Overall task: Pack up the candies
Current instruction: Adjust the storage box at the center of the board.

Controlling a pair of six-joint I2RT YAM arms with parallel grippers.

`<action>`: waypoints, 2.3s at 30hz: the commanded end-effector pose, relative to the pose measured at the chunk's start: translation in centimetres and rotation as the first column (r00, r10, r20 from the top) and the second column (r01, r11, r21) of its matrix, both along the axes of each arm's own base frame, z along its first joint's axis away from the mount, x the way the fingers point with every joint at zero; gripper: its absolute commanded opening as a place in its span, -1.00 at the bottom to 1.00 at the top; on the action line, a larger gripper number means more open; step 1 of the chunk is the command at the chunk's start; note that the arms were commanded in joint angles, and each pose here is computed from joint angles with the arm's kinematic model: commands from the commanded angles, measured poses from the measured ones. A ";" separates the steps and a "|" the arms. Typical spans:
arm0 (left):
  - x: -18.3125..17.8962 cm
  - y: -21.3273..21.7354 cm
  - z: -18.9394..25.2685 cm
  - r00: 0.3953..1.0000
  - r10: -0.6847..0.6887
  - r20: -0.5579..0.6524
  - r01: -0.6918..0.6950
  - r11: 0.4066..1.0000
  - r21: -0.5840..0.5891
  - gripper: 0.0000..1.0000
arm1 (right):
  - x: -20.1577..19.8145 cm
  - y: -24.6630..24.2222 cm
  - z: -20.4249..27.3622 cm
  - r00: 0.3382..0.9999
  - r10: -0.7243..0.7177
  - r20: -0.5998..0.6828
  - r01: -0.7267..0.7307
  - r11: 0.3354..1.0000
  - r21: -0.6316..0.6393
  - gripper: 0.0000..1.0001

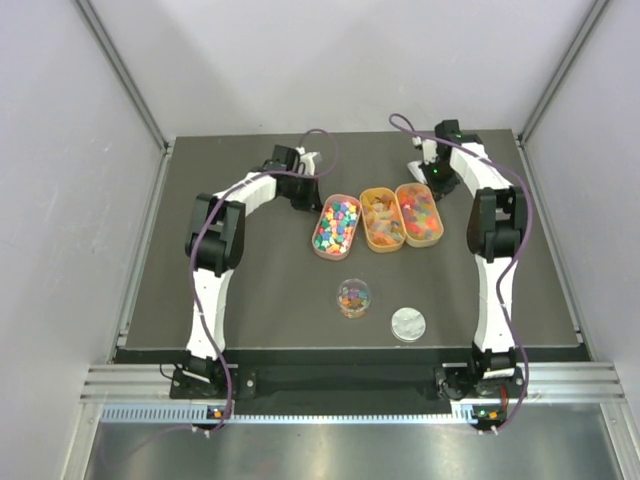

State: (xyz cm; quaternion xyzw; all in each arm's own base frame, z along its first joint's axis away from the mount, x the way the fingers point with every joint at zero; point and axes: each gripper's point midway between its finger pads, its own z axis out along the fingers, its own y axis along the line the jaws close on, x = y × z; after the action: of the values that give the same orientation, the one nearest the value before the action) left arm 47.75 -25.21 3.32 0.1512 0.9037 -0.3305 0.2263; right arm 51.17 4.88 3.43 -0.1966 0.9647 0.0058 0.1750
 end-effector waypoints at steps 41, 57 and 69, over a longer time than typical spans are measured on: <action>-8.8 -5.5 8.2 0.747 -0.647 0.152 0.595 0.753 0.280 -0.14 | -2.8 -5.0 8.9 0.986 -0.076 0.149 0.076 0.997 0.000 -1.00; -8.3 -7.0 3.3 0.772 -0.632 0.071 0.584 0.749 0.313 -0.35 | -4.1 -6.3 8.6 0.985 -0.107 0.137 0.104 0.994 0.028 -1.00; -5.1 -7.2 4.9 0.943 -0.331 0.041 0.308 0.912 0.270 -1.00 | -5.1 -5.9 8.6 0.985 -0.120 0.125 0.112 0.991 0.067 -1.00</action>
State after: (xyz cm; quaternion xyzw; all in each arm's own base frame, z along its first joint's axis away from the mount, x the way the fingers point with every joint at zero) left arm 40.61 -31.80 5.55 0.4050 0.8721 -0.2375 0.1378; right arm 45.67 -1.36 8.87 -0.1396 0.9706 0.0034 0.1963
